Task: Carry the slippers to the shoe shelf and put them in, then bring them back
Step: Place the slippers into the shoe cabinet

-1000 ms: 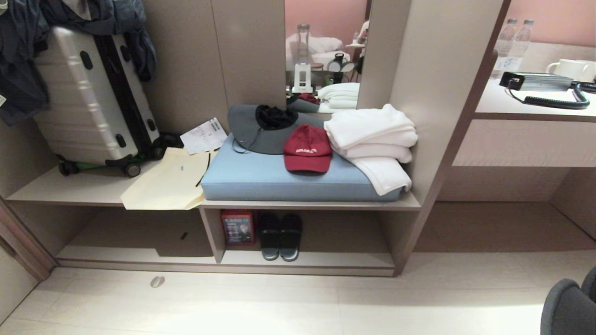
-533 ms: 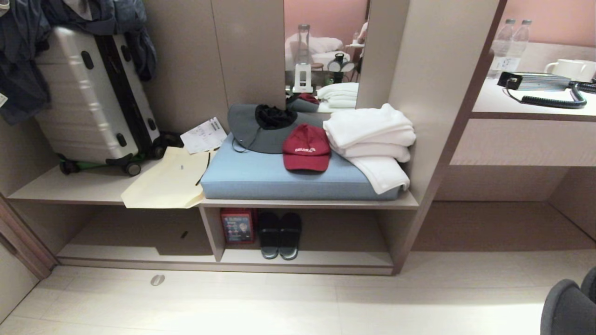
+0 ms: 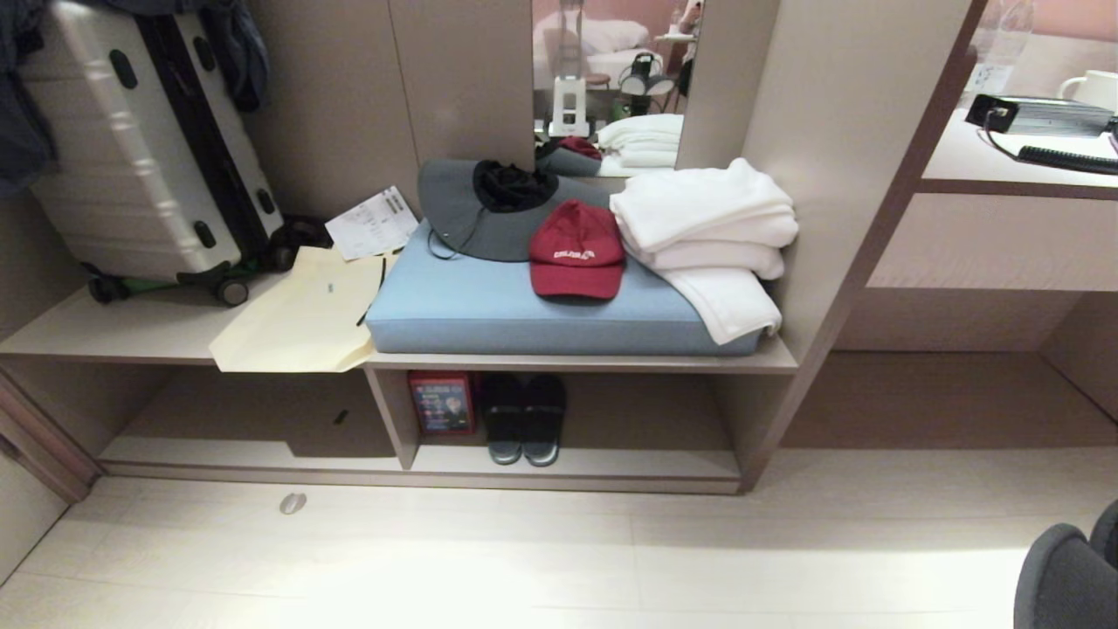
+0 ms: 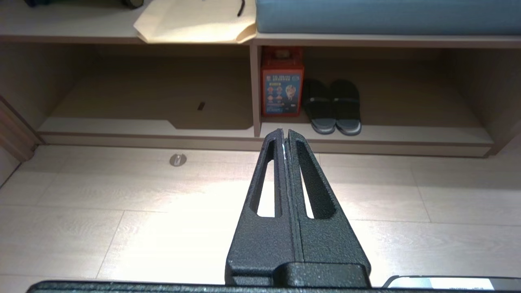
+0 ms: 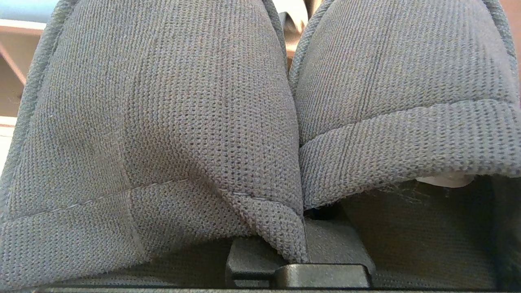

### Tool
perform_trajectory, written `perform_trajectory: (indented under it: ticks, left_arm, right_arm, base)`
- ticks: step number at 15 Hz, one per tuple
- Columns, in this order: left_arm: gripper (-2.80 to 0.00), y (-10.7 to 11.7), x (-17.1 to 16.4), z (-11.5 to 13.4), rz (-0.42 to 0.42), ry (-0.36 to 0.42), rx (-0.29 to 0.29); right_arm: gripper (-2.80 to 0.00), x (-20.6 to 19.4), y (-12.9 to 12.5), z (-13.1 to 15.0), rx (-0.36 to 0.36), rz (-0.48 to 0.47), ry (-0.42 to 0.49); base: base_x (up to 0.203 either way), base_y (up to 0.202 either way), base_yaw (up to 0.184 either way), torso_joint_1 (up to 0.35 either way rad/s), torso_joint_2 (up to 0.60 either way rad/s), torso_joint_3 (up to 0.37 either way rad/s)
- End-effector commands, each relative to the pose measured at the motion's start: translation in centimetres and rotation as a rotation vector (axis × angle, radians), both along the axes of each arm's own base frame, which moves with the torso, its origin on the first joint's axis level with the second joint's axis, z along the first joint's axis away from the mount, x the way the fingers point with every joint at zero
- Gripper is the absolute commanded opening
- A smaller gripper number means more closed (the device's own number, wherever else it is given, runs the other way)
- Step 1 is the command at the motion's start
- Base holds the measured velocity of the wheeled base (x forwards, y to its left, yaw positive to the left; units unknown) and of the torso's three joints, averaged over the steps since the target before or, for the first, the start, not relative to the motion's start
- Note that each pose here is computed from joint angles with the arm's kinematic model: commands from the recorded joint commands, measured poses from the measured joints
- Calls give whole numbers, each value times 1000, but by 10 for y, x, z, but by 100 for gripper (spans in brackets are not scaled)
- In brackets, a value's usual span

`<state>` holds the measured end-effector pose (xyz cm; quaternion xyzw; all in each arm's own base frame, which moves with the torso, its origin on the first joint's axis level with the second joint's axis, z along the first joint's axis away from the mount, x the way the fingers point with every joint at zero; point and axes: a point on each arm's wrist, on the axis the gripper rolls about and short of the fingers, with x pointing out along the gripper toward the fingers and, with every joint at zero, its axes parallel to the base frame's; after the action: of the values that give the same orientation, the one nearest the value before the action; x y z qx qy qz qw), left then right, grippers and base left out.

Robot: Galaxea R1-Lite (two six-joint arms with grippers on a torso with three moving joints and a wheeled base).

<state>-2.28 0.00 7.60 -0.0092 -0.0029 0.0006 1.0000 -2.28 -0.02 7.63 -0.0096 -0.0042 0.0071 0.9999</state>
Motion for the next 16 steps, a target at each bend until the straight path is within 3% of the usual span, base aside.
perform_trajectory:
  ticks: [1, 16]
  left_arm:
    - [-280, 0, 0, 0, 0, 0, 0]
    - [-280, 0, 0, 0, 0, 0, 0]
  right_arm:
    - [-280, 0, 0, 0, -1, 1, 2]
    - [-280, 0, 0, 0, -1, 1, 2]
  base:
    - [0, 0, 0, 2, 1, -190]
    - [0, 0, 0, 3, 2, -198]
